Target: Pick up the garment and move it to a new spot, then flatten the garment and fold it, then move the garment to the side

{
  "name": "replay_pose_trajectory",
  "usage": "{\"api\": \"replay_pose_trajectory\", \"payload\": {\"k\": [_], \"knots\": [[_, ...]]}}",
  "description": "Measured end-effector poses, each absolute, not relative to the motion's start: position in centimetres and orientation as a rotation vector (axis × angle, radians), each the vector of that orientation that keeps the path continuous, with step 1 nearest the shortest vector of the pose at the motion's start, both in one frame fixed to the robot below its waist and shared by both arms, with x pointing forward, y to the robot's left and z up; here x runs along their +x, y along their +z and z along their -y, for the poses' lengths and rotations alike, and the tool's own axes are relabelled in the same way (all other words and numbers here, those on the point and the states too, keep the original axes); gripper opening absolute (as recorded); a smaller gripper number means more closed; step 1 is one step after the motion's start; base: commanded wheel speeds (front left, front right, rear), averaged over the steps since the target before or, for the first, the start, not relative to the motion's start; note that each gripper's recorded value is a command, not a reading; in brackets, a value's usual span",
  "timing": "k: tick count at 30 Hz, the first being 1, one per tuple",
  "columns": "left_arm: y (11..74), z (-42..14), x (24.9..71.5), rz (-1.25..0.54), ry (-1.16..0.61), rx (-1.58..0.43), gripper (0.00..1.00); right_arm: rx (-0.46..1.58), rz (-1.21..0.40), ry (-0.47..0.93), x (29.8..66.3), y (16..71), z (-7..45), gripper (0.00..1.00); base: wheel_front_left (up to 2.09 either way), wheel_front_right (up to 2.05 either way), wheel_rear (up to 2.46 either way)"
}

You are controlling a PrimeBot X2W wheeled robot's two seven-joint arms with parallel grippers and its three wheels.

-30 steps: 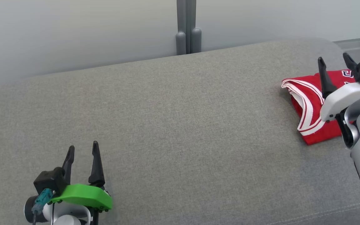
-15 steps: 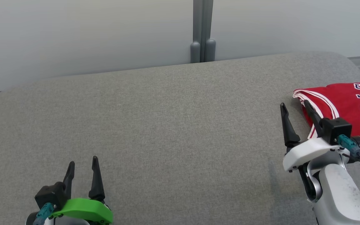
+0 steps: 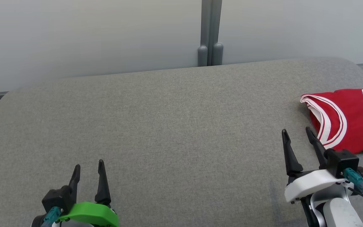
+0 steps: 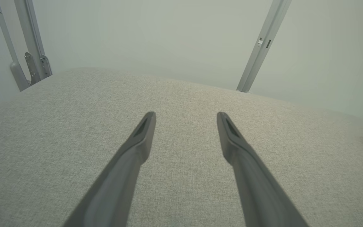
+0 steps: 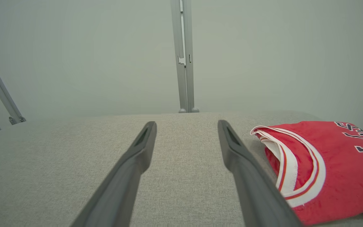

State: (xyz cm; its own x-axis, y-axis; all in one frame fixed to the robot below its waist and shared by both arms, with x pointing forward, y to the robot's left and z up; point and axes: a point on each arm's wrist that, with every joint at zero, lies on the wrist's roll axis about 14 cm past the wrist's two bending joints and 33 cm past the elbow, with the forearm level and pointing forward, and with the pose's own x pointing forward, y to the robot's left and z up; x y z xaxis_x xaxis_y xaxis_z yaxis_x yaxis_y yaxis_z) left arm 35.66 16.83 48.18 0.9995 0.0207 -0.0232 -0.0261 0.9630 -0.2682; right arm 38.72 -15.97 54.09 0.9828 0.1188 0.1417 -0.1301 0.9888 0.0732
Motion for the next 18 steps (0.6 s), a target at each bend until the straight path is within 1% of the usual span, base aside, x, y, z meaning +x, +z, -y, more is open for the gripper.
{"api": "replay_pose_trajectory", "payload": {"k": [9, 18], "knots": [[48.4, -16.7, 35.6, -0.013, 0.014, -0.259, 1.00, 0.115, 0.107, 0.146, 37.7, 53.0, 15.2, 1.00, 0.00, 0.00, 0.00], [48.6, -16.6, 35.6, -0.005, 0.005, -0.246, 1.00, 0.115, 0.108, 0.142, 37.7, 53.0, 15.4, 1.00, 0.00, 0.00, 0.00]]}}
